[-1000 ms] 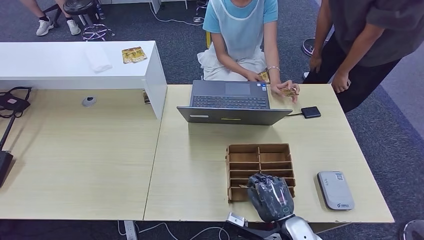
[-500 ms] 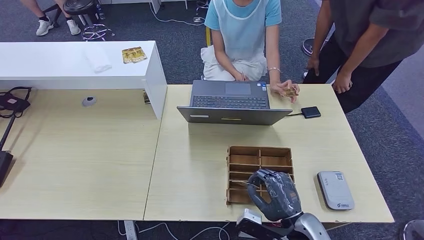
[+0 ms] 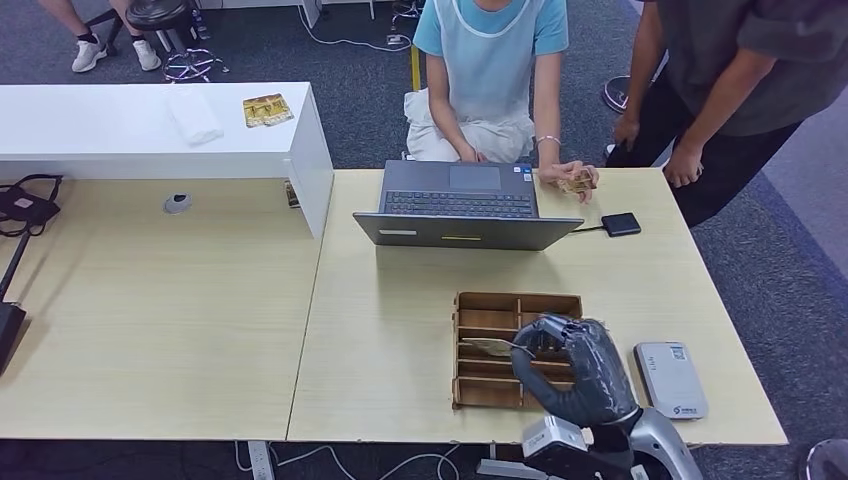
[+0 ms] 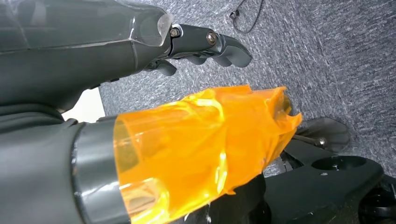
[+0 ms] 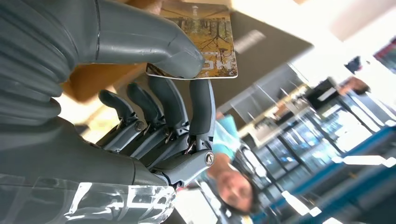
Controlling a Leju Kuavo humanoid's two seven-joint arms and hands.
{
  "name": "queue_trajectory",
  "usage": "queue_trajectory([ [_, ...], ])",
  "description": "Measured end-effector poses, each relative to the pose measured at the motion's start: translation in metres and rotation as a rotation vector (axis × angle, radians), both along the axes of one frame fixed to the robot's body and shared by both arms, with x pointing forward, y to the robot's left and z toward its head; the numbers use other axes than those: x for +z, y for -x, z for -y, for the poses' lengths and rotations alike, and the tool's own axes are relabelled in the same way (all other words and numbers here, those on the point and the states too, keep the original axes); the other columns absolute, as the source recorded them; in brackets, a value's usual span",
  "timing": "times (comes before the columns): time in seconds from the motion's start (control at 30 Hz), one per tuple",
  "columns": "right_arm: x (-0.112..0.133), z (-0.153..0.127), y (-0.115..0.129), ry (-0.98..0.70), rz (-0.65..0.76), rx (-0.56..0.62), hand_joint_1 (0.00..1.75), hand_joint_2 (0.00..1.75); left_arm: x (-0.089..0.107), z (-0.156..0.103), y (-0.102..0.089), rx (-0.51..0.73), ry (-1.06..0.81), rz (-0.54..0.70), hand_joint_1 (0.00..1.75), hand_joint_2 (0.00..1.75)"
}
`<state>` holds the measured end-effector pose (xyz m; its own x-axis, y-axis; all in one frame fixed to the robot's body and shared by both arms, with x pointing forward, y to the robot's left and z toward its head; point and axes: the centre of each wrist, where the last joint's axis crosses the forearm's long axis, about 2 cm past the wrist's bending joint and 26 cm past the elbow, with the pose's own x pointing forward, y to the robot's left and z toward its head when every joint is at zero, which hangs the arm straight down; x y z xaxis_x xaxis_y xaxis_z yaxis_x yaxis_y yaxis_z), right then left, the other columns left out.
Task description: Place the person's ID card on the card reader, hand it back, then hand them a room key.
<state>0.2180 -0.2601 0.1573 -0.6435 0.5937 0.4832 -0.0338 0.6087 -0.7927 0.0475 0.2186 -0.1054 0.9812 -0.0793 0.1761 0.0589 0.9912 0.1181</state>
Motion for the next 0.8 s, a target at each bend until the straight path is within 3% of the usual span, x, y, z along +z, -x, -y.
queue_trajectory([
  [0.23, 0.041, 0.008, -0.033, 0.026, 0.151, 0.014, 1.75, 1.75, 0.0, -0.001, 0.0, -0.014, 0.0, 0.004, 0.0, 0.0],
  [0.43, 0.09, 0.011, -0.075, 0.084, 0.225, 0.016, 1.75, 1.75, 0.0, -0.002, -0.001, -0.046, 0.003, 0.011, 0.0, 0.0],
  [0.63, 0.131, 0.009, -0.122, 0.164, 0.233, -0.037, 1.75, 1.75, 0.0, -0.004, -0.004, -0.093, 0.002, 0.023, 0.0, 0.0],
  [0.8, 0.15, 0.001, -0.155, 0.198, 0.2, -0.082, 1.75, 1.75, 0.0, -0.004, -0.006, -0.12, 0.001, 0.03, 0.0, 0.0],
])
